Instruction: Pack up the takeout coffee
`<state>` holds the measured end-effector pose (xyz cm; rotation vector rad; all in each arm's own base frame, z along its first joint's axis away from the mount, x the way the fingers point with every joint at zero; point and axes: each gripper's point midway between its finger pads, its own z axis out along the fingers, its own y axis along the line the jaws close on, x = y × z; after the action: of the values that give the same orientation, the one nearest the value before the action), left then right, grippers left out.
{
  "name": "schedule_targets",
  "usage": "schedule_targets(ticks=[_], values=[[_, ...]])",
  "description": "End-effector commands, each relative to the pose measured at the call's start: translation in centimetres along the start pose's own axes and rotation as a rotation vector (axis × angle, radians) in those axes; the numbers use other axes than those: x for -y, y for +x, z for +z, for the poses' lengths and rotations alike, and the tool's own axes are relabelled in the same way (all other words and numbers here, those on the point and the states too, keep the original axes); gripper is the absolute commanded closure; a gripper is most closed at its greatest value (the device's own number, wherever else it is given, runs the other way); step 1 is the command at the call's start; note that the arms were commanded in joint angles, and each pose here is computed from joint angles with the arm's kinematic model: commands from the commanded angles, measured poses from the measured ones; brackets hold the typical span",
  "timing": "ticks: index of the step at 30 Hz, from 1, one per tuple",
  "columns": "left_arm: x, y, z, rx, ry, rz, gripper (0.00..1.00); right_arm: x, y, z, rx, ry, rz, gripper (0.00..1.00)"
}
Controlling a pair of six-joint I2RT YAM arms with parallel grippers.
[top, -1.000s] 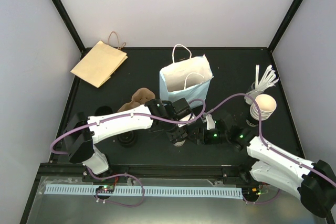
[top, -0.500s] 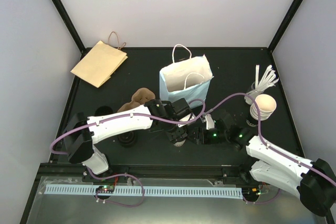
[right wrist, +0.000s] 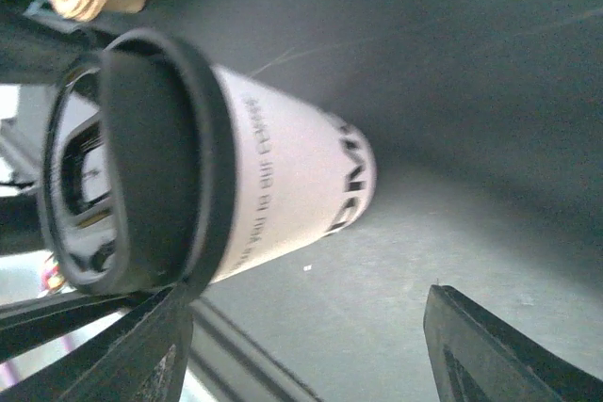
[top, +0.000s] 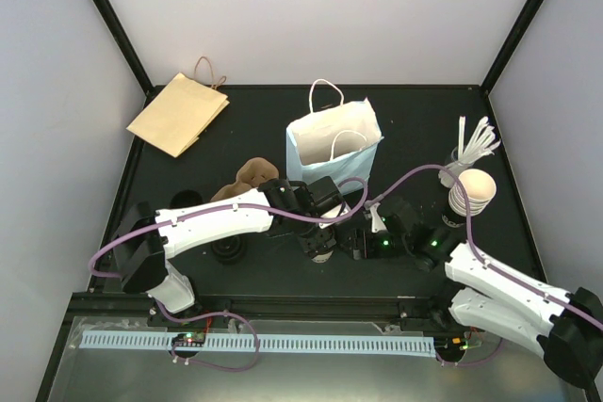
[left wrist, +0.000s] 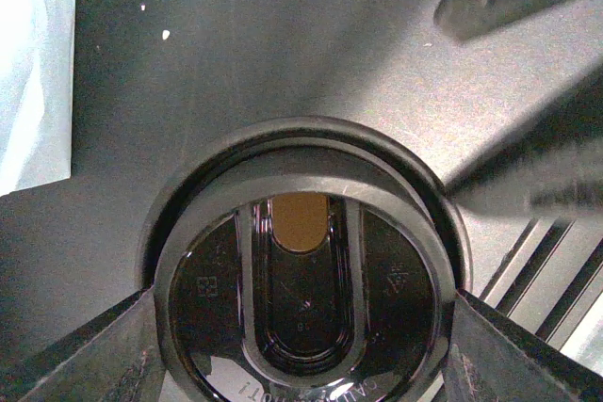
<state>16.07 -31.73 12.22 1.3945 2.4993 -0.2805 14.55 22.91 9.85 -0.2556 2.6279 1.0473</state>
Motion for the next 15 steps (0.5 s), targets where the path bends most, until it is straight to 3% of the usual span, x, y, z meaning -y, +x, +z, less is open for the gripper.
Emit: schedule_targets(ticks=[1,15], values=[[1.6,4.3,3.0,-0.180,0.079,-0.004,0.39,2.4,-1.1,-2.1,0.069,0.177,-0.033,0.30],[1.6,3.1,1.7,-0.141,0.075,0.013,0.39,-0.1,-2.9,-4.3,0.145,0.116,-0.075,0.30]])
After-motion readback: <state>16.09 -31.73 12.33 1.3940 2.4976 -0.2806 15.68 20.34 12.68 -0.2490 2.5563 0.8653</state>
